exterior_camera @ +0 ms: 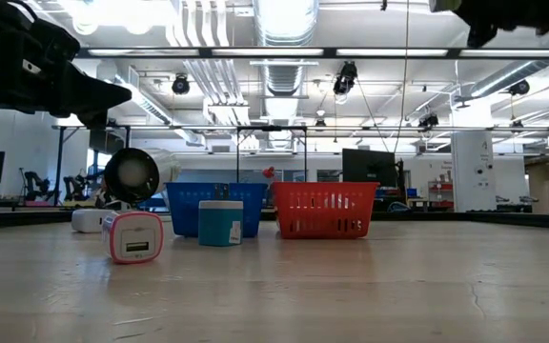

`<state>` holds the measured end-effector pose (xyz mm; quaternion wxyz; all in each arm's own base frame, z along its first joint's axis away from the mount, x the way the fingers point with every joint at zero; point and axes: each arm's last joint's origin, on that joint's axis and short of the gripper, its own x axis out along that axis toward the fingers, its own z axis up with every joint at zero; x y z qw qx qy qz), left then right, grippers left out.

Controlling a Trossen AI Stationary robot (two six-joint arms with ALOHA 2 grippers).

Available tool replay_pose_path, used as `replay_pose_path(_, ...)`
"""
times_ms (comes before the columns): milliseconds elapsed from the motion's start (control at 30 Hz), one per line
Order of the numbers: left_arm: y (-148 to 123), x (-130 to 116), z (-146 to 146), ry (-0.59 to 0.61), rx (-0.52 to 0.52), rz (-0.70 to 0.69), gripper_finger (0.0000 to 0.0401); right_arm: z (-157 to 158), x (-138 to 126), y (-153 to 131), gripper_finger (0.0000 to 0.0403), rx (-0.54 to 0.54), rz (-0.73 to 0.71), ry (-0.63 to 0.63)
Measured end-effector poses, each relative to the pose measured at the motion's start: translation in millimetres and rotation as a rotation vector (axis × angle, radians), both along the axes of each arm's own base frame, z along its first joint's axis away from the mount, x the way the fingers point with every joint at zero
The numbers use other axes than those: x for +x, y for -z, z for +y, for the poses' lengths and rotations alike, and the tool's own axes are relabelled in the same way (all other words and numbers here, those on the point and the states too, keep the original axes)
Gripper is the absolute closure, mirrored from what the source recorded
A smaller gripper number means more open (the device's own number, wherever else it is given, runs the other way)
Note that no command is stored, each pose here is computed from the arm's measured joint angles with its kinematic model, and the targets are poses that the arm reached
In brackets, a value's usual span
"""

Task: Pick & Place Office items
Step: Put the green charger adapter into the red bin

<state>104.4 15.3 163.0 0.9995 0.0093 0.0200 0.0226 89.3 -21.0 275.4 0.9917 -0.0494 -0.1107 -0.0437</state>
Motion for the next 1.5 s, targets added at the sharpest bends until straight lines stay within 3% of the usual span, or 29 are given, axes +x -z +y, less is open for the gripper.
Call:
replay_pose_path(200,-1.0,0.0,0.0,0.001,0.002,-0.01,0.0387,-2.0,1.3,46.4,0.0275,0.066,-0.077,0.032)
replay_pose_path(433,-1.0,0.0,0.0,0.0,-0.007,-0.011,0.0387,-1.0,1.6,68.6,0.0275,0.009,-0.157,0.001)
replay_pose_path(633,-0.9,0.0,0.0,0.0,-0.01,-0.01,0.0387,-0.8,2.9,72.1,0.0275,-0.074,-0.14,0.007)
replay_pose_path(1100,-0.8,0.0,0.1,-0.003,-0.004,-0.008,0.0387,-3.3,10.3,82.1,0.0275,-0.017,-0.034,0.006)
replay_pose_path(1500,-0.8,0.0,0.2,-0.006,-0.007,-0.008,0.0387,-2.9,8.9,76.9,0.0275,0.046,-0.094,-0.014)
